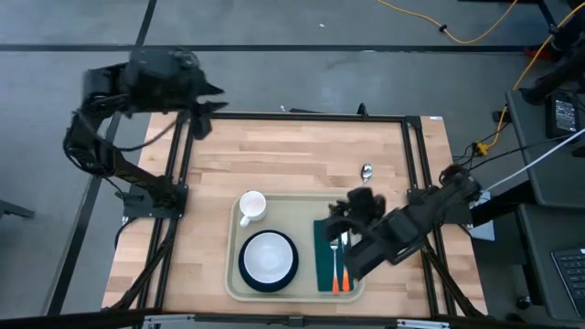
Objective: Set up tray
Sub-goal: Put the orange spoon on top of the dark green napkin to the left of the orange fork
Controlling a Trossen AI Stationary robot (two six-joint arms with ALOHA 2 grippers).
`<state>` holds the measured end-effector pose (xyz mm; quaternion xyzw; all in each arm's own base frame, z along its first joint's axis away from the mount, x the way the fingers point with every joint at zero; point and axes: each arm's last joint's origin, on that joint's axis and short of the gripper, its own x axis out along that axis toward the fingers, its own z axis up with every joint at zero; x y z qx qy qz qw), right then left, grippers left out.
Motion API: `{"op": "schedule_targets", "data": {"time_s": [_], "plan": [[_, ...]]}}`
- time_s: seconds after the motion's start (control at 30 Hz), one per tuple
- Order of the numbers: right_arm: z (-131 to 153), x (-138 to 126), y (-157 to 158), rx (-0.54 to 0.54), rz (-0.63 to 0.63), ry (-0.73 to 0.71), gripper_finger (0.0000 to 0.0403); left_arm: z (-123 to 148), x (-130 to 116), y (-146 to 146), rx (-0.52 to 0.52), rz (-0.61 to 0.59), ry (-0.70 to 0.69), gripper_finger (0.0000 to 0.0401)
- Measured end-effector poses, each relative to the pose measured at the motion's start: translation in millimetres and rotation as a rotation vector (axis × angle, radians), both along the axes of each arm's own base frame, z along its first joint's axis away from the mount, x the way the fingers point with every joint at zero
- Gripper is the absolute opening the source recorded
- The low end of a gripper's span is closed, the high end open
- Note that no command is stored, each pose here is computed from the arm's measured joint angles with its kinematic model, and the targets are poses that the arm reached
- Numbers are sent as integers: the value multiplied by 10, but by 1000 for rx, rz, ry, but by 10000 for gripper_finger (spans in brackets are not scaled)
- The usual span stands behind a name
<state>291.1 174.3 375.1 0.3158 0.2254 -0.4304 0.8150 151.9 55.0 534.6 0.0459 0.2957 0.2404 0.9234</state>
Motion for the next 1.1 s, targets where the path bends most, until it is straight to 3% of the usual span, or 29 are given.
{"op": "schedule_targets", "data": {"time_s": [0.2,0.43,0.57,0.8,0.97,1.1], "plan": [[403,-265,-252,-239,97,-41,129,-329,514,25,-57,-73,128,143],[652,-436,-716,-424,83,32,129,-781,1265,92,6,-212,178,143],[601,-596,-1077,-393,18,96,129,-1037,1671,159,-37,-309,94,143],[346,-1237,-1480,-312,-65,122,129,-1476,2219,211,-123,-413,75,143],[209,-1651,-1564,-287,-2,122,129,-1743,2592,216,-134,-425,15,143],[156,-1906,-1645,-326,67,154,129,-2003,2853,258,-220,-377,-7,143]]}}
